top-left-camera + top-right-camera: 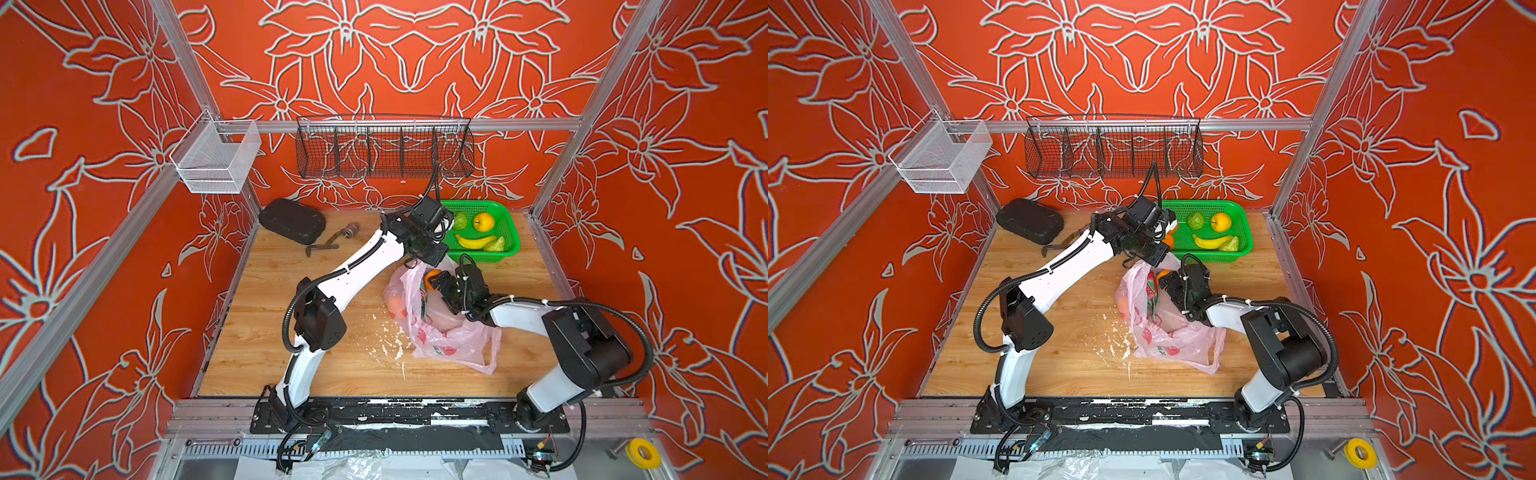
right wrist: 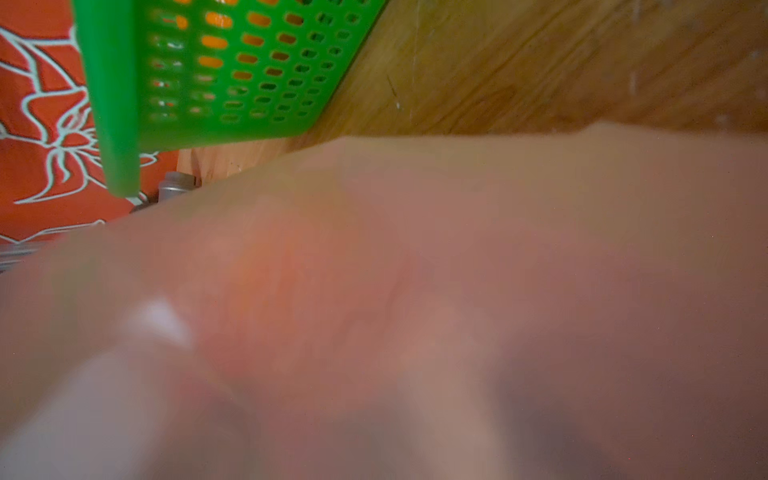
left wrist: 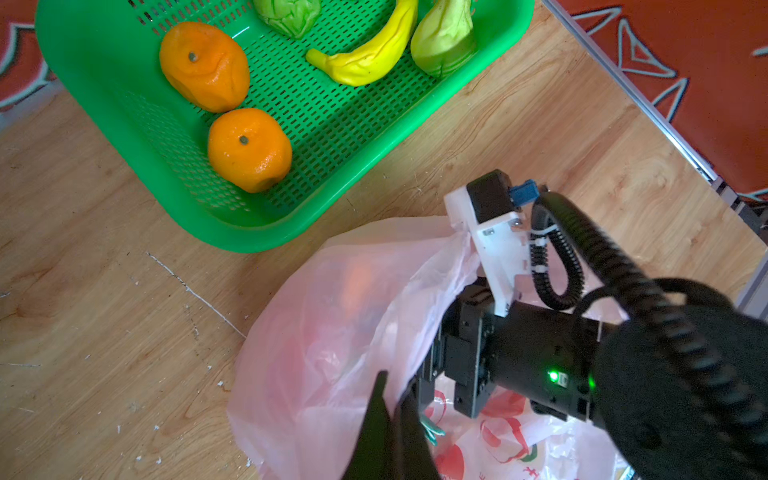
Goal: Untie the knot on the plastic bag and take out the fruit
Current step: 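Grasp an orange inside the pink bag with the right gripper and lift it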
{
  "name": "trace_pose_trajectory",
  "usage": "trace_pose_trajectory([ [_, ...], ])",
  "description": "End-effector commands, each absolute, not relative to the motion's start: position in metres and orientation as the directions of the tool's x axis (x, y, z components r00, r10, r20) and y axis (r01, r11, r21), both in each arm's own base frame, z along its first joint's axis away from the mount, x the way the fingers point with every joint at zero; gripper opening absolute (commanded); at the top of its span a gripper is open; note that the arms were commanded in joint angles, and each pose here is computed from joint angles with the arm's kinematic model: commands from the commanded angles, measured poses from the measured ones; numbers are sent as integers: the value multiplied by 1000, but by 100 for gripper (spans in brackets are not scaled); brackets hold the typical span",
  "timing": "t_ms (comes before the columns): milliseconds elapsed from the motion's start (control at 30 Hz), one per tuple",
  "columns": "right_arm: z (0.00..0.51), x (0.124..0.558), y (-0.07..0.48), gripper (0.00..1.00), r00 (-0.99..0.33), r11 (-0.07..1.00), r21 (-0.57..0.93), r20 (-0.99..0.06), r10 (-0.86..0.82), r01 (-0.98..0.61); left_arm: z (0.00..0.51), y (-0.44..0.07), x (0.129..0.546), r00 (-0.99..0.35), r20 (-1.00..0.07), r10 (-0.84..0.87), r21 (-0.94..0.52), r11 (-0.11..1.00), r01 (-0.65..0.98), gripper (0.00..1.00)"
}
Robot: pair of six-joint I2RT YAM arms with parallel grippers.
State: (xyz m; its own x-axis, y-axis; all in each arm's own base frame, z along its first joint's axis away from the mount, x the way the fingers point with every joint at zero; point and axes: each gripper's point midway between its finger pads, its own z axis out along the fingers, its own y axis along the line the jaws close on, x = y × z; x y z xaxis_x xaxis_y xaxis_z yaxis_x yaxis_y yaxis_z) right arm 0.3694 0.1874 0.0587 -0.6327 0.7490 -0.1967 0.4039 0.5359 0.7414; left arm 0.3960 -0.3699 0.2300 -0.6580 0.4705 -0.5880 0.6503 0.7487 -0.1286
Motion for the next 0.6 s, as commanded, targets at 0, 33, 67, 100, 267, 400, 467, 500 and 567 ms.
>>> trace_pose_trajectory([
  [0, 73, 391, 188, 90, -550, 453, 782, -173, 817, 427, 255, -372, 391, -629, -630, 456, -140, 729, 670, 0],
  [33, 74, 394, 189, 90, -549, 454, 780, -173, 818, 431, 256, -373, 390, -626, -631, 458, -139, 728, 672, 0],
  [67, 73, 395, 189, 90, -550, 458, 772, -172, 817, 440, 256, -372, 390, -625, -631, 460, -138, 726, 674, 0],
  [100, 75, 397, 189, 91, -547, 460, 769, -173, 819, 445, 255, -372, 389, -625, -629, 463, -136, 726, 674, 0],
  [267, 72, 405, 190, 90, -542, 472, 732, -167, 823, 491, 258, -372, 390, -615, -637, 464, -130, 722, 679, 0],
  [400, 56, 402, 190, 89, -552, 490, 662, -136, 822, 567, 259, -371, 390, -612, -639, 466, -123, 724, 679, 0],
  [467, 49, 398, 191, 88, -573, 510, 630, -123, 811, 586, 258, -370, 391, -613, -637, 468, -118, 727, 677, 0],
  [500, 45, 395, 191, 87, -580, 517, 614, -116, 806, 597, 257, -369, 390, -613, -633, 473, -114, 726, 678, 0],
  [567, 40, 393, 191, 86, -587, 526, 600, -114, 801, 602, 255, -367, 390, -613, -629, 479, -106, 728, 678, 0],
])
